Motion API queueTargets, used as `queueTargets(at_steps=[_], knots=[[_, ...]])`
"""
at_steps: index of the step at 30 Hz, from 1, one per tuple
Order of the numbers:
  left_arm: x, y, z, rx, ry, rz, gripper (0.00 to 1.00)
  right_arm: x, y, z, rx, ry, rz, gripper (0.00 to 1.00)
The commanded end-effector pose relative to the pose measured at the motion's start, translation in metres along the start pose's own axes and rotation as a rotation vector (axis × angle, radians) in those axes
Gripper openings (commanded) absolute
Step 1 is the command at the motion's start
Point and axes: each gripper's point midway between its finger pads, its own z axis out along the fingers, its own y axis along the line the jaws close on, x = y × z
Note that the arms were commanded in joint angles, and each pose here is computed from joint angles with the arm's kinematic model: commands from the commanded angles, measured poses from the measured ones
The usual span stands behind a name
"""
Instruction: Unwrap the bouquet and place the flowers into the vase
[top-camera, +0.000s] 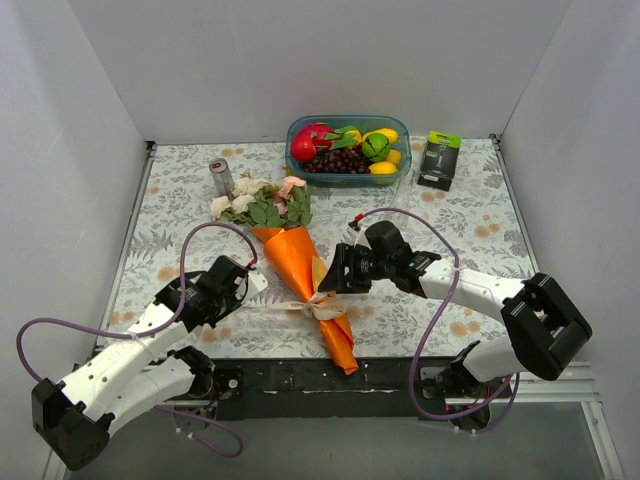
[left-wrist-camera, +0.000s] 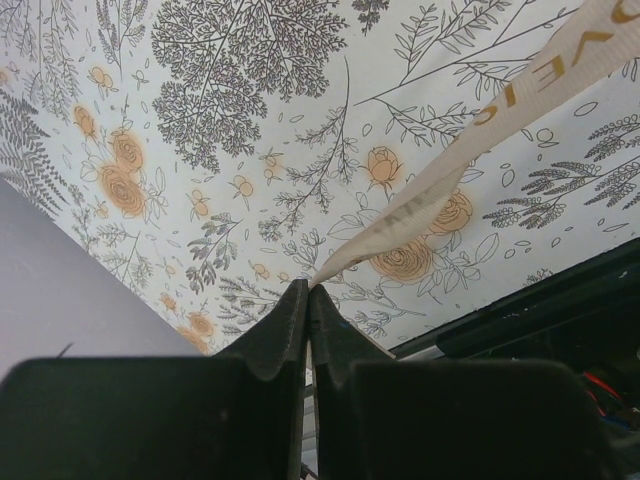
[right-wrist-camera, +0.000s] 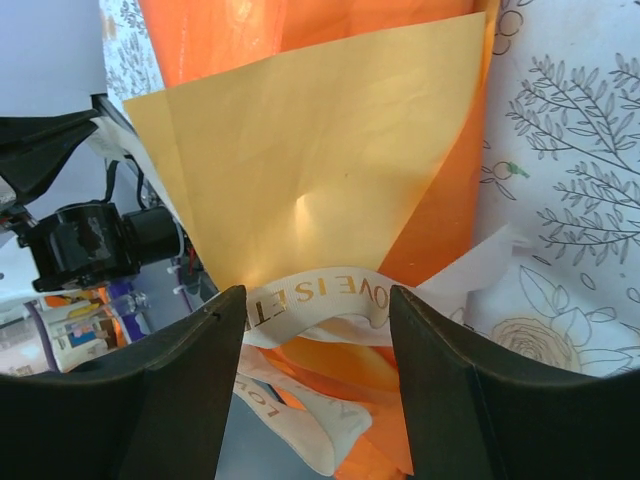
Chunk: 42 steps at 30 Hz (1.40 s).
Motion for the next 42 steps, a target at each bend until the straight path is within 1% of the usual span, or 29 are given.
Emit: queueTargets(at_steps=[1,4,7,10,13,14,16,17,18,19,23,25,26,30,32,33,37,40,41,42], knots=[[-0.011,0.009,-0.011,-0.017,-0.047,-0.029,0.0,-0.017,0.038,-0.003,-0.109,-0.031,-0.009,0.65],[-0.013,0.01,-0.012,-0.02,-0.052,-0.029,0.0,-0.019,0.042,-0.002,-0.115,-0.032,-0.012,0.64],[-0.015,0.011,-0.012,-0.02,-0.053,-0.028,0.0,-0.019,0.044,-0.001,-0.129,-0.029,0.0,0.61],[-0.017,0.012,-0.013,-0.022,-0.057,-0.03,0.0,-0.022,0.048,-0.001,-0.142,-0.038,0.0,0.53],[-0.018,0.014,-0.014,-0.026,-0.06,-0.031,0.0,-0.022,0.046,0.0,-0.135,-0.039,-0.003,0.4],[-0.019,0.014,-0.014,-0.028,-0.061,-0.03,0.0,-0.021,0.047,-0.001,-0.134,-0.038,-0.004,0.32],[-0.02,0.015,-0.014,-0.031,-0.065,-0.031,0.0,-0.021,0.046,-0.003,-0.13,-0.039,-0.012,0.26],[-0.02,0.015,-0.014,-0.031,-0.065,-0.032,0.0,-0.02,0.045,-0.005,-0.123,-0.041,-0.014,0.17],[-0.02,0.015,-0.014,-0.031,-0.065,-0.034,0.0,-0.021,0.044,-0.006,-0.112,-0.044,-0.015,0.12],[-0.02,0.015,-0.014,-0.032,-0.064,-0.034,0.0,-0.021,0.042,-0.008,-0.1,-0.051,-0.029,0.03],[-0.02,0.016,-0.014,-0.037,-0.064,-0.034,0.0,-0.031,0.03,-0.024,-0.012,-0.096,-0.048,0.01],[-0.019,0.017,-0.013,-0.045,-0.062,-0.032,0.0,-0.045,0.024,-0.035,0.025,-0.145,-0.077,0.01],[-0.018,0.017,-0.013,-0.048,-0.062,-0.033,0.0,-0.049,0.019,-0.044,0.054,-0.164,-0.077,0.01],[-0.019,0.025,-0.014,-0.101,-0.079,-0.036,0.0,-0.09,-0.015,-0.086,0.169,-0.3,-0.062,0.01],[-0.023,0.033,-0.017,-0.14,-0.101,-0.049,0.0,-0.101,-0.024,-0.105,0.199,-0.347,-0.073,0.01],[-0.025,0.036,-0.018,-0.152,-0.107,-0.053,0.0,-0.111,-0.034,-0.116,0.227,-0.382,-0.054,0.01],[-0.028,0.053,-0.02,-0.239,-0.108,-0.067,0.0,-0.129,-0.05,-0.149,0.32,-0.464,-0.069,0.01],[-0.021,0.071,-0.021,-0.343,-0.083,-0.044,0.0,-0.136,-0.063,-0.172,0.414,-0.516,-0.068,0.01],[-0.015,0.081,-0.026,-0.404,-0.073,-0.046,0.0,-0.14,-0.067,-0.186,0.466,-0.553,-0.059,0.01],[-0.014,0.086,-0.029,-0.426,-0.069,-0.009,0.0,-0.141,-0.071,-0.193,0.492,-0.568,-0.054,0.01]])
